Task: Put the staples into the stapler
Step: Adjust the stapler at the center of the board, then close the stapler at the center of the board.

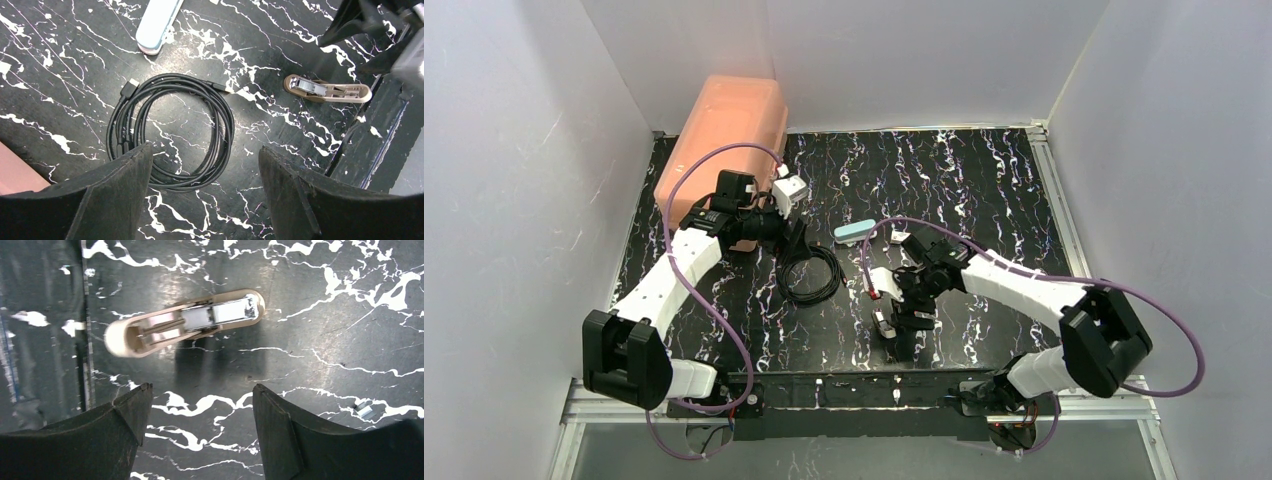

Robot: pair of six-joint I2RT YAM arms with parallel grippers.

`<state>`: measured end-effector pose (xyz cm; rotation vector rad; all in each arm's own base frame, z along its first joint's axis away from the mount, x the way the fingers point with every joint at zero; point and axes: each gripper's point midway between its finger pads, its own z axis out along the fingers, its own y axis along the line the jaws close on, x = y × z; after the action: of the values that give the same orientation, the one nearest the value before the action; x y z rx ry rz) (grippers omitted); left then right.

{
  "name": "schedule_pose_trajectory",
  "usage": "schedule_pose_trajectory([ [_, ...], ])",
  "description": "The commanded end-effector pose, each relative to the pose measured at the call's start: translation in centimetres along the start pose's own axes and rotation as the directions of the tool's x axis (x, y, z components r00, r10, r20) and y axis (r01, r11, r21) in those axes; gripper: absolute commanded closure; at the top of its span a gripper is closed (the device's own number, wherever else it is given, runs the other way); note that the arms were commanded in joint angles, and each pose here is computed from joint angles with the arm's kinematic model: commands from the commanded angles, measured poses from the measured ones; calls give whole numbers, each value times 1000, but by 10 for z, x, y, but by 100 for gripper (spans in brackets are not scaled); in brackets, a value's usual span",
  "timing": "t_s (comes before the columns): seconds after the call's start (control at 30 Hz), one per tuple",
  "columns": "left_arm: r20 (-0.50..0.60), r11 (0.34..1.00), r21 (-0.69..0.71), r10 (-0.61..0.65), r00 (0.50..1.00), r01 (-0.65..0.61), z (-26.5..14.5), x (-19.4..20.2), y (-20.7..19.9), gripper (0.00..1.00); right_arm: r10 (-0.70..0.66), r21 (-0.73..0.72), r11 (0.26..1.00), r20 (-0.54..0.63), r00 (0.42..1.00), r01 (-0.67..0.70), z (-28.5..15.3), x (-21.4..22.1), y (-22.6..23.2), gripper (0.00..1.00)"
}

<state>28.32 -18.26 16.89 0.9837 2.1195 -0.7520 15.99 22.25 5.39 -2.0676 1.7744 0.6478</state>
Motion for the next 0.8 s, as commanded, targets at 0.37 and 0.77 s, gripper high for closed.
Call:
schedule_pose_trajectory([
  [0.37,-27,998,-21,55,998,-56,-4,6,5,24,-32,-86,995,139,990,45,-10,-49,41,21],
  [0.77,-28,998,-4,66,997,-66,-4,9,2,24,-41,-65,997,111,993,49,11,-51,36,35],
])
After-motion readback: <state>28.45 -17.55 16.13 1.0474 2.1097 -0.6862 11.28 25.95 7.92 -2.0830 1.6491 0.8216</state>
